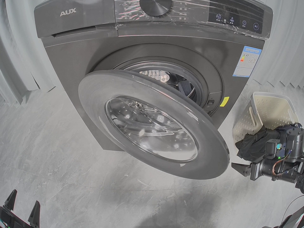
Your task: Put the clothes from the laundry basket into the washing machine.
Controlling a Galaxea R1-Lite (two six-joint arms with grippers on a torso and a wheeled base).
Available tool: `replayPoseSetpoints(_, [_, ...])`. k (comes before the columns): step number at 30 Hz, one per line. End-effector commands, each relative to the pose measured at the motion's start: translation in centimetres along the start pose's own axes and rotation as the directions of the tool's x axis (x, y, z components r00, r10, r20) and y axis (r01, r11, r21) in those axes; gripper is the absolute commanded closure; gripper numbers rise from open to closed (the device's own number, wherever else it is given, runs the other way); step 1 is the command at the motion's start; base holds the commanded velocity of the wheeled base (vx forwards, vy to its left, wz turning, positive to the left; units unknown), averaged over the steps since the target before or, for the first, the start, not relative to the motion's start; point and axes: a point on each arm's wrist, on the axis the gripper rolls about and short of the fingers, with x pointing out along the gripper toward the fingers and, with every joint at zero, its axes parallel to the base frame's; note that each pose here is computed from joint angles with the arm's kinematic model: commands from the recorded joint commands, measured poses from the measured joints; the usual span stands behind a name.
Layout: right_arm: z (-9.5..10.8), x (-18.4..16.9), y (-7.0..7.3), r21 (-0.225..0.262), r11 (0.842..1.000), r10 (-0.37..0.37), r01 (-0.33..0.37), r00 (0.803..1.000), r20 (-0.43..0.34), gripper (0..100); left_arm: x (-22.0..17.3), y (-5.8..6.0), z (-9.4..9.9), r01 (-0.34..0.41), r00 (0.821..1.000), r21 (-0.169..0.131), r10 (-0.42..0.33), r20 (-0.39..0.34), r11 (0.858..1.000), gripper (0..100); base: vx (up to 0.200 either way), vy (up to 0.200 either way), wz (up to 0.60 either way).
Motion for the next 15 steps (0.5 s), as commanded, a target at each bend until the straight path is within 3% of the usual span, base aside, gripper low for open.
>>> replayPoseSetpoints(1, [1.7, 2.6, -0.2, 0.005, 1.0, -0.008, 0.008, 1.0, -0.001, 0, 0.0, 0.0, -0.5, 0.0, 1.0, 0.0, 0.0, 0.001, 1.0, 0, 0.0, 0.0, 0.0])
replayPoseSetpoints(15, [0.6, 2.2, 3.4, -0.068, 0.986, 0.148, -0.151, 0.988, -0.043, 0, 0.0, 0.0, -0.5, -0.001, 1.0, 0.0, 0.001, -0.001, 1.0, 0, 0.0, 0.0, 0.0])
